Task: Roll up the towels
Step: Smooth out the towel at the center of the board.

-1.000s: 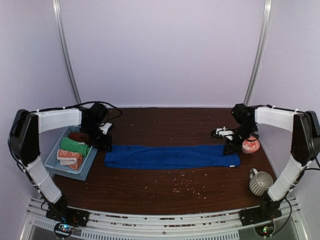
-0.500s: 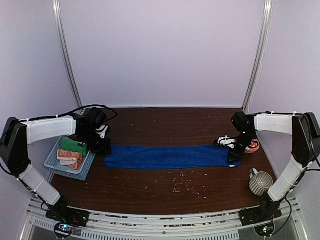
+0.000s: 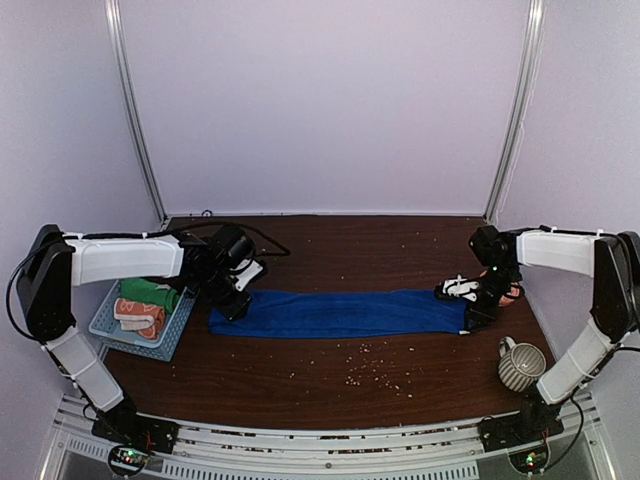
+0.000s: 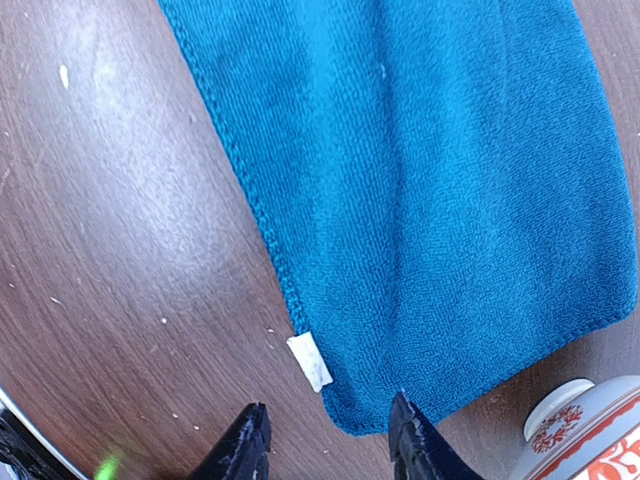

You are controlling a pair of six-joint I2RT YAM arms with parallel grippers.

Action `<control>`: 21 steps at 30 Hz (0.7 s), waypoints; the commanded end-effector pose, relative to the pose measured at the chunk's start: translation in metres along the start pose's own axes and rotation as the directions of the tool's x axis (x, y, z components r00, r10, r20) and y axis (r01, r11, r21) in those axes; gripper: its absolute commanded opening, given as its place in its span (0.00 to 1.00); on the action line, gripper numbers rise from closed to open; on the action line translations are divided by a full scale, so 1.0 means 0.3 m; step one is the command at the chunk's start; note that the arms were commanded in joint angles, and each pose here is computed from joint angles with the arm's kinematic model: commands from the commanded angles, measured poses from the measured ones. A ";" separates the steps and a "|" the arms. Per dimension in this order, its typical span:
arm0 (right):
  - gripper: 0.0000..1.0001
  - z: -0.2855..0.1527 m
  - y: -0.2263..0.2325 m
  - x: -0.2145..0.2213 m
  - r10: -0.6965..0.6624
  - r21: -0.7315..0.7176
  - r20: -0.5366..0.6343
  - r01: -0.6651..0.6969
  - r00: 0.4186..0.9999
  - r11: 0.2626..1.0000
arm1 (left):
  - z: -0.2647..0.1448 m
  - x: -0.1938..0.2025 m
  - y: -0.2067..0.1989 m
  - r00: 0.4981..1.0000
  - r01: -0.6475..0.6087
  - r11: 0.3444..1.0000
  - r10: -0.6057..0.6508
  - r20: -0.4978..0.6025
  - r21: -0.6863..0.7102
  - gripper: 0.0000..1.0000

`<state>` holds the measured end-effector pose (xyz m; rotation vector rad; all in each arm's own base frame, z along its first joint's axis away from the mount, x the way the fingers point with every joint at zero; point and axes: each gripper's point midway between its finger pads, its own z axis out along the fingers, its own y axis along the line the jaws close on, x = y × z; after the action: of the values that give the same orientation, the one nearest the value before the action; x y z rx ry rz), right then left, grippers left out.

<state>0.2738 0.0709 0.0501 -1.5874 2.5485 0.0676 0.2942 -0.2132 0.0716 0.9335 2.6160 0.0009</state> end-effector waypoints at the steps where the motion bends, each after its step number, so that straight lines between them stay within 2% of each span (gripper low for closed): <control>1: 0.42 0.026 0.004 0.047 -0.019 -0.006 -0.069 0.019 0.997 1.000 | -0.031 0.019 0.059 0.971 -0.234 0.960 0.223 -0.087 -0.152 0.37; 4: 0.41 0.041 -0.009 0.055 -0.020 0.000 -0.090 0.020 0.996 1.000 | -0.013 0.079 0.093 0.938 -0.323 0.927 0.286 -0.194 -0.191 0.38; 8: 0.40 0.038 -0.033 0.044 -0.010 0.010 -0.091 0.011 0.996 1.000 | 0.015 0.116 0.079 0.919 -0.351 0.924 0.309 -0.245 -0.152 0.35; 14: 0.39 0.050 -0.031 0.047 -0.014 -0.003 -0.102 0.013 0.995 1.000 | 0.079 0.126 0.102 0.889 -0.403 0.893 0.329 -0.317 -0.202 0.34; 16: 0.39 0.055 -0.030 0.052 -0.013 -0.005 -0.107 0.012 0.994 1.000 | 0.096 0.117 0.104 0.883 -0.415 0.884 0.336 -0.327 -0.213 0.31; 21: 0.38 0.067 -0.032 0.070 -0.003 -0.006 -0.119 0.002 0.993 1.000 | 0.094 0.105 0.127 0.878 -0.430 0.864 0.334 -0.343 -0.260 0.16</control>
<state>0.2711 0.0577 0.0292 -1.6386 2.6287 0.0190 0.2901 -0.1648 0.0243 1.4184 2.5709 0.6374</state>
